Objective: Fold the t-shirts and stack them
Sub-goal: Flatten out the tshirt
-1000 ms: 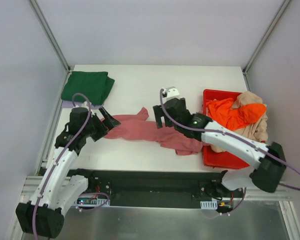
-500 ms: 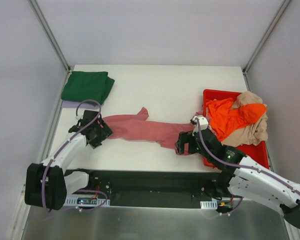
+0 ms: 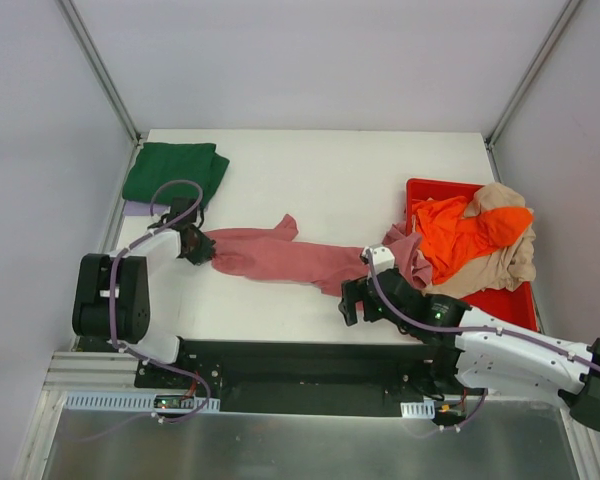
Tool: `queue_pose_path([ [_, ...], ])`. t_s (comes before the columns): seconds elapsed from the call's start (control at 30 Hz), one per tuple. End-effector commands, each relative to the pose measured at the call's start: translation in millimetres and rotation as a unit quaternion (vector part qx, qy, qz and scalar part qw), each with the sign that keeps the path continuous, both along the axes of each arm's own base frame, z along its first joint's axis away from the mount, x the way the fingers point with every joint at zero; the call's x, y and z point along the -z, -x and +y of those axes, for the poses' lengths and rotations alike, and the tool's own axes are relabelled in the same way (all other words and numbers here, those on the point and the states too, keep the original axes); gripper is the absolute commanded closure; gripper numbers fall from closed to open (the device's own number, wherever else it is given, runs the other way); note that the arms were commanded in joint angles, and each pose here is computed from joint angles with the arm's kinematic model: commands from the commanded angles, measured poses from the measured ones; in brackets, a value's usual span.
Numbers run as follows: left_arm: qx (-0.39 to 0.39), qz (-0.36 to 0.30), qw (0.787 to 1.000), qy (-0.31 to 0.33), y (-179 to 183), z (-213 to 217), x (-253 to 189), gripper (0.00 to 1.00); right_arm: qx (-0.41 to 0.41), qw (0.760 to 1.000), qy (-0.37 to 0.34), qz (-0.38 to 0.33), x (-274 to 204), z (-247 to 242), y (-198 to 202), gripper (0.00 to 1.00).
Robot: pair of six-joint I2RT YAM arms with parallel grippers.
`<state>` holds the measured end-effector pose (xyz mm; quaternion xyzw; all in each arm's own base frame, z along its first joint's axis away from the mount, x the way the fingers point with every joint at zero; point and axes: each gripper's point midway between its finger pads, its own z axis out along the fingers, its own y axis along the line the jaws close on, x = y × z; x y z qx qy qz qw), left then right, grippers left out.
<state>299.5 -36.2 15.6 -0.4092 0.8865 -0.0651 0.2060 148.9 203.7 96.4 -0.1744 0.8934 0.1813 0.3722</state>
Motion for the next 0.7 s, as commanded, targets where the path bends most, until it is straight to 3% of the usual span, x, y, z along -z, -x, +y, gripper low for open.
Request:
queue_pose_path([
  [0.0,0.021,0.065,0.997,0.023,21,-9,27,1.00,0.047,0.998,-0.024,-0.019,-19,1,-11,0.04],
  [0.2,-0.014,0.026,0.999,-0.017,30,10,6,1.00,0.093,0.995,0.028,0.021,-10,-21,-4,0.04],
  [0.37,-0.166,0.035,0.978,-0.121,67,82,-20,1.00,0.103,0.987,0.124,0.016,-2,-25,-4,0.01],
  [0.53,-0.294,0.070,0.948,-0.096,105,135,-22,1.00,0.059,0.981,0.183,0.011,7,5,0,0.01],
  [0.67,-0.285,0.066,0.953,-0.080,103,144,-29,1.00,0.039,0.979,0.200,0.007,14,23,3,0.03],
])
